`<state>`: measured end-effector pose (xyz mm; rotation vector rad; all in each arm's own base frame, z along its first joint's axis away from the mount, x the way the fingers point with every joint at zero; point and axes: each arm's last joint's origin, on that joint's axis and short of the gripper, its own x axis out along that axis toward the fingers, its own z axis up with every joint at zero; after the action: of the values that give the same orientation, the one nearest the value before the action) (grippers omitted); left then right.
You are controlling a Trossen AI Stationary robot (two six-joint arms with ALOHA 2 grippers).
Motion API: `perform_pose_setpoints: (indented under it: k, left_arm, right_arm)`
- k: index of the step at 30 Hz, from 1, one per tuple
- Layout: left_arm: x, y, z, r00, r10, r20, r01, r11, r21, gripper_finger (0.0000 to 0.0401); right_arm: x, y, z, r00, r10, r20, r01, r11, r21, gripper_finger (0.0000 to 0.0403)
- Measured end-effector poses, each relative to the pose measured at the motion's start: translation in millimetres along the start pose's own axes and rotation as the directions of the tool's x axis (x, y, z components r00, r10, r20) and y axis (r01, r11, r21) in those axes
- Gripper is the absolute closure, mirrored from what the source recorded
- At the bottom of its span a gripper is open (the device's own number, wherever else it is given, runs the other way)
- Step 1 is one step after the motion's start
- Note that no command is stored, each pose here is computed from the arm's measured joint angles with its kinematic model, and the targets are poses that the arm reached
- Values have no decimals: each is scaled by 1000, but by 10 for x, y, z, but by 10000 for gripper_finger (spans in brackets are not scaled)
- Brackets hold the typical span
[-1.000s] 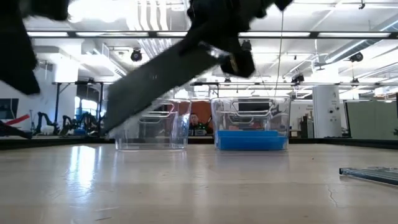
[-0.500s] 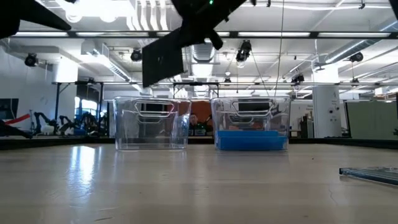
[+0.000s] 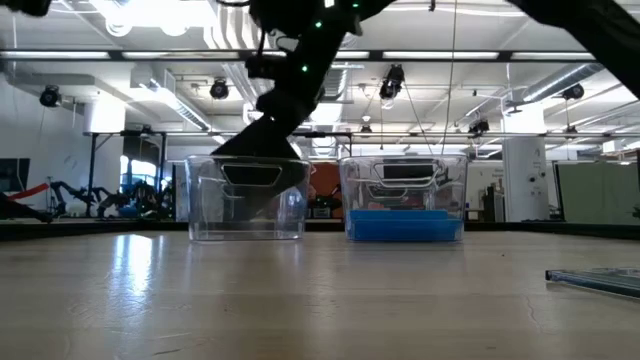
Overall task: Pick & place jewel cases by type
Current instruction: Put the middle black CD case into the left transparent bin, then put the left black CD case into the left transparent bin
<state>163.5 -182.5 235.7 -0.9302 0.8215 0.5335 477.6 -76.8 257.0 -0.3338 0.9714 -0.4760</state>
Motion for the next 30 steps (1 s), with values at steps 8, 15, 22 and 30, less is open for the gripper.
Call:
perform_pose_setpoints:
  k: [8,15,22,30]
  left_arm:
    - [-24,138,-78,939,197,-280,-208,978,-8,254]
    - [-54,156,-133,909,220,-354,-237,971,-5,254]
    - [-68,246,-128,886,306,-349,-312,949,41,254]
    - [73,409,-176,848,402,-345,-380,915,132,254]
  right_arm:
    - [11,59,189,998,53,-46,-57,993,-107,305]
    - [-211,215,303,966,257,12,-256,964,-67,252]
    - [-441,307,279,775,631,9,-631,775,40,228]
    - [-488,639,145,717,688,-111,-684,725,79,235]
